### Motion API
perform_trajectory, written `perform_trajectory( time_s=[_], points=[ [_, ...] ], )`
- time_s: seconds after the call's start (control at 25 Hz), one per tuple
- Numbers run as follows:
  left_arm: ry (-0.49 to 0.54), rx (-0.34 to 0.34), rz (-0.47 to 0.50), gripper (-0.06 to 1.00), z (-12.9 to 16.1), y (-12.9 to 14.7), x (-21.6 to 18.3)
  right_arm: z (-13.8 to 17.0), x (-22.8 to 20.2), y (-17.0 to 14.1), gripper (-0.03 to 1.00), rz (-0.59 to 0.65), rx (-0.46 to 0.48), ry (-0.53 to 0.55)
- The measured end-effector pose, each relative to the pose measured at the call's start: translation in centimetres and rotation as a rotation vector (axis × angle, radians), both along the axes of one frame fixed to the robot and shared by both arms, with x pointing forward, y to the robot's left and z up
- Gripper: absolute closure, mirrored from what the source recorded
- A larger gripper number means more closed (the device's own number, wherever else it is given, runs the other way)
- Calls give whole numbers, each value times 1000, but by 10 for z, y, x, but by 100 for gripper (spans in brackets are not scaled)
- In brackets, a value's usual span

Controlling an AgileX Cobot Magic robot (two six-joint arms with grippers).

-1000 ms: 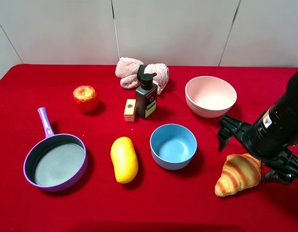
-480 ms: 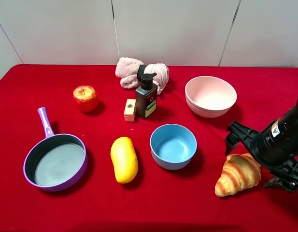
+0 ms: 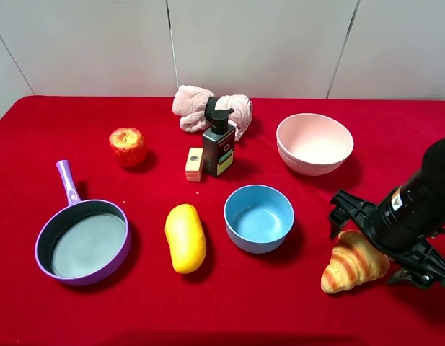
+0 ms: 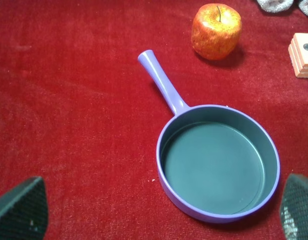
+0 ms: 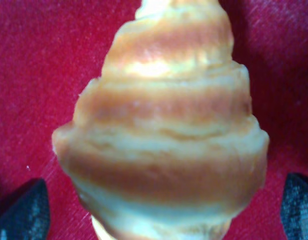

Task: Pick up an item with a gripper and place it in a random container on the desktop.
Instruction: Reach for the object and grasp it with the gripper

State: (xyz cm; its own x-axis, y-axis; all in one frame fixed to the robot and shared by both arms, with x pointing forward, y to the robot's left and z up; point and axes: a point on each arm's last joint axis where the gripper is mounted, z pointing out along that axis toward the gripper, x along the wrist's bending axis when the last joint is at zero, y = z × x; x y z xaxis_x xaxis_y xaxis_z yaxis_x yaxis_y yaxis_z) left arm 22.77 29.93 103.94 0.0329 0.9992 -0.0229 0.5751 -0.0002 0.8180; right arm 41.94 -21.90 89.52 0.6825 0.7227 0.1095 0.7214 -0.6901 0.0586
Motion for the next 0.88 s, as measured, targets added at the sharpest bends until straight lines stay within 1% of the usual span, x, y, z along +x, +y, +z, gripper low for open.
perform_trajectory(
  time_s=[0.44, 0.8, 0.84, 0.88],
  points=[
    [0, 0, 0, 3, 0, 0, 0, -21, 6, 3, 28, 19, -7, 16],
    [0, 0, 0, 3, 0, 0, 0, -27, 7, 1, 28, 26, -15, 30],
    [0, 0, 0, 3, 0, 0, 0, -27, 7, 1, 29, 26, -16, 32],
    [0, 0, 0, 3, 0, 0, 0, -27, 6, 1, 33, 28, -18, 36]
  ],
)
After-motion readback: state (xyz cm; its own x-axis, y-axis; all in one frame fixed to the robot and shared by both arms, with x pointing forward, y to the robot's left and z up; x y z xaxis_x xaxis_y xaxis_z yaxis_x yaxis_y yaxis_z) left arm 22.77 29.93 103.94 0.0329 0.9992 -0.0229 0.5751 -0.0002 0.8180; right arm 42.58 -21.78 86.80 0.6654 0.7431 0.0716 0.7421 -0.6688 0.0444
